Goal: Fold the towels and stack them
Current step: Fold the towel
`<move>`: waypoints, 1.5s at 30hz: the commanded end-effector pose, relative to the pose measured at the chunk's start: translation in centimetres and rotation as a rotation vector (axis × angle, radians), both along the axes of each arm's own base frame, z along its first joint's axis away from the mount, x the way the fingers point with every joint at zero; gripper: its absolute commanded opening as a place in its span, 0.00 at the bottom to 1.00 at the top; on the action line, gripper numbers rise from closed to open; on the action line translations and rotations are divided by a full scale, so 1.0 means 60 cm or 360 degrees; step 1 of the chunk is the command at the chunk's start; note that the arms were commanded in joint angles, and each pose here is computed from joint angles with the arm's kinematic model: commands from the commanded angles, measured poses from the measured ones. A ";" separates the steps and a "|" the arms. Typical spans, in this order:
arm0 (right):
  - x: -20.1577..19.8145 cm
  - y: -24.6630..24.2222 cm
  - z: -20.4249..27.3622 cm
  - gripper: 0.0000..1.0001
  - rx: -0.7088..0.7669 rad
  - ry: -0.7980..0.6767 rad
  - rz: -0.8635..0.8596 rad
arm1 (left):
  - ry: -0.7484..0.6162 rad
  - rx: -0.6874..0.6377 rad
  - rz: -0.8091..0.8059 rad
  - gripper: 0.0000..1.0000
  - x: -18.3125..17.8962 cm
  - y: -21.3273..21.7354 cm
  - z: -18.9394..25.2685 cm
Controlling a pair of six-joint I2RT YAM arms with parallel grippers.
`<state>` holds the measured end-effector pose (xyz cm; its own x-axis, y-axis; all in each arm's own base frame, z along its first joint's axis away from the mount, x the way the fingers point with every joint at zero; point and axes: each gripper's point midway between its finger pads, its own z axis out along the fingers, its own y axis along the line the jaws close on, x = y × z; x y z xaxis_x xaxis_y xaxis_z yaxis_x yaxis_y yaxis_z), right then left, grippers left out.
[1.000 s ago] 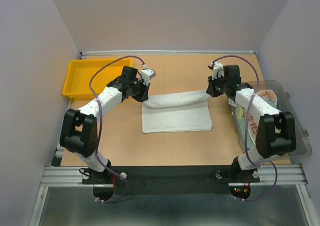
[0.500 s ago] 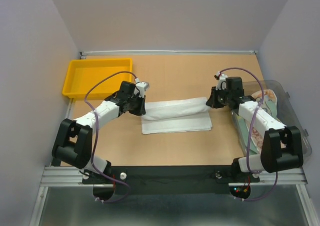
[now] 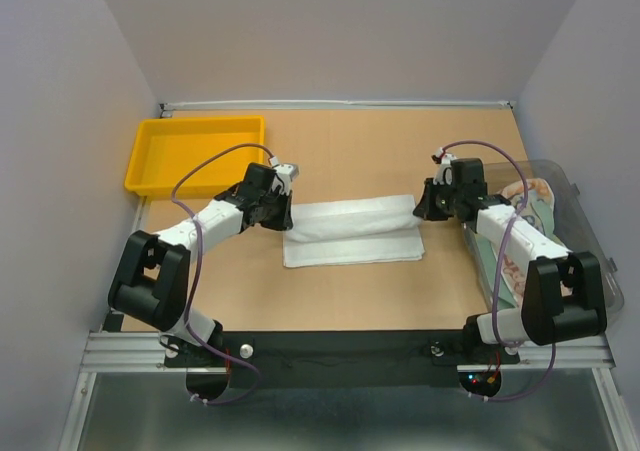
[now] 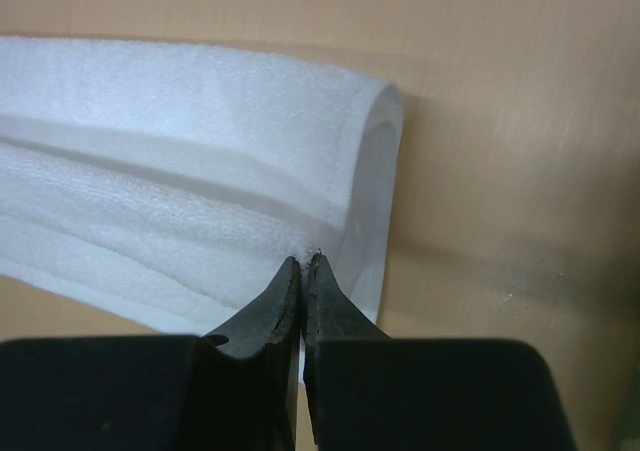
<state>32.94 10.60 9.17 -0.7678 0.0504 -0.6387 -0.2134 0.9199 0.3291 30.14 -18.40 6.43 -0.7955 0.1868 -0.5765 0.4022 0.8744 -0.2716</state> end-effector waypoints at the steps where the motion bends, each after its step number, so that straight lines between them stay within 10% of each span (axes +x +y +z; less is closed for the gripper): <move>1: -0.001 -0.009 0.015 0.00 0.0005 -0.0049 -0.0066 | -0.0064 0.0015 0.0077 0.00 0.004 0.013 0.027; 26: -0.046 -0.030 -0.049 0.01 0.0007 0.0183 -0.0311 | 0.0110 -0.0028 0.0098 0.00 -0.050 -0.001 -0.010; 37: -0.060 -0.008 0.032 0.54 0.0118 0.0009 -0.0182 | -0.0056 -0.0235 0.0168 0.88 -0.076 -0.020 0.101; 45: -0.030 0.034 0.102 0.53 0.0168 -0.0113 -0.0031 | -0.0216 -0.0319 0.0263 0.92 -0.042 -0.026 0.173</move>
